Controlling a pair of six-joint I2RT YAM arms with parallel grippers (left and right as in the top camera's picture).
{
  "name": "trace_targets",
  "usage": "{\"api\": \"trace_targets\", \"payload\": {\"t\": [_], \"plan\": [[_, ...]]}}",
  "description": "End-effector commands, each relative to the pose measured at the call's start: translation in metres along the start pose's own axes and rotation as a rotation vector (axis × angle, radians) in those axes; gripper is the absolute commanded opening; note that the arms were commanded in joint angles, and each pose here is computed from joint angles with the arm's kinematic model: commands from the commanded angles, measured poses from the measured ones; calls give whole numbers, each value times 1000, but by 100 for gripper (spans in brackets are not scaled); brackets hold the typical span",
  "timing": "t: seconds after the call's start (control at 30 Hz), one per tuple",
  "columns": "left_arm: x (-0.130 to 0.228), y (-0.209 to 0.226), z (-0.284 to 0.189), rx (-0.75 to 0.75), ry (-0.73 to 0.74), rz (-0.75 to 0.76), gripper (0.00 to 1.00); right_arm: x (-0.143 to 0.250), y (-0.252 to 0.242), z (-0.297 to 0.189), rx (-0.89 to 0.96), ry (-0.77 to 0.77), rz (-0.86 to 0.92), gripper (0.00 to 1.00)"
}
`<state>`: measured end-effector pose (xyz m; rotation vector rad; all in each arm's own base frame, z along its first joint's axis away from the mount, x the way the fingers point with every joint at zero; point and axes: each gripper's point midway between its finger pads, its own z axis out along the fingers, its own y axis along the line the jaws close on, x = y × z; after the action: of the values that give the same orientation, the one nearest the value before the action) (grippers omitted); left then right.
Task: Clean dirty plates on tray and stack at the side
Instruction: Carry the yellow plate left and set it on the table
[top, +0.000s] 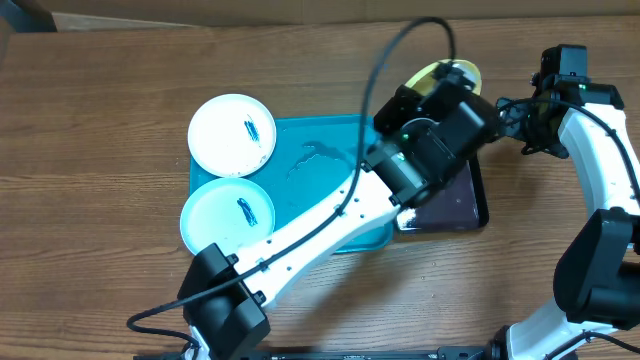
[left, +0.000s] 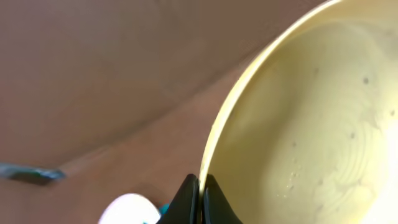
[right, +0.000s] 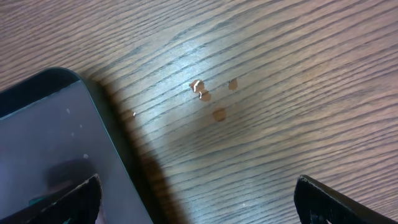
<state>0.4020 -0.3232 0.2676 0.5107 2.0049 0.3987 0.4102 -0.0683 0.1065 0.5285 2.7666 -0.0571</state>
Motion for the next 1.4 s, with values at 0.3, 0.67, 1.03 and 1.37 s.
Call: {"api": "trace_targets", "payload": {"t": [0.3, 0.67, 1.03, 1.37], "plan": [[50, -5, 46, 405, 318, -437, 4, -5, 2, -3, -9, -13, 1, 100], [86, 85, 76, 787, 582, -932, 4, -5, 2, -3, -9, -14, 1, 100], [228, 258, 102, 303, 785, -1220, 4, -5, 2, -3, -9, -14, 1, 100], [337, 366, 71, -285, 918, -1312, 4, -5, 2, -3, -9, -13, 1, 100]]}}
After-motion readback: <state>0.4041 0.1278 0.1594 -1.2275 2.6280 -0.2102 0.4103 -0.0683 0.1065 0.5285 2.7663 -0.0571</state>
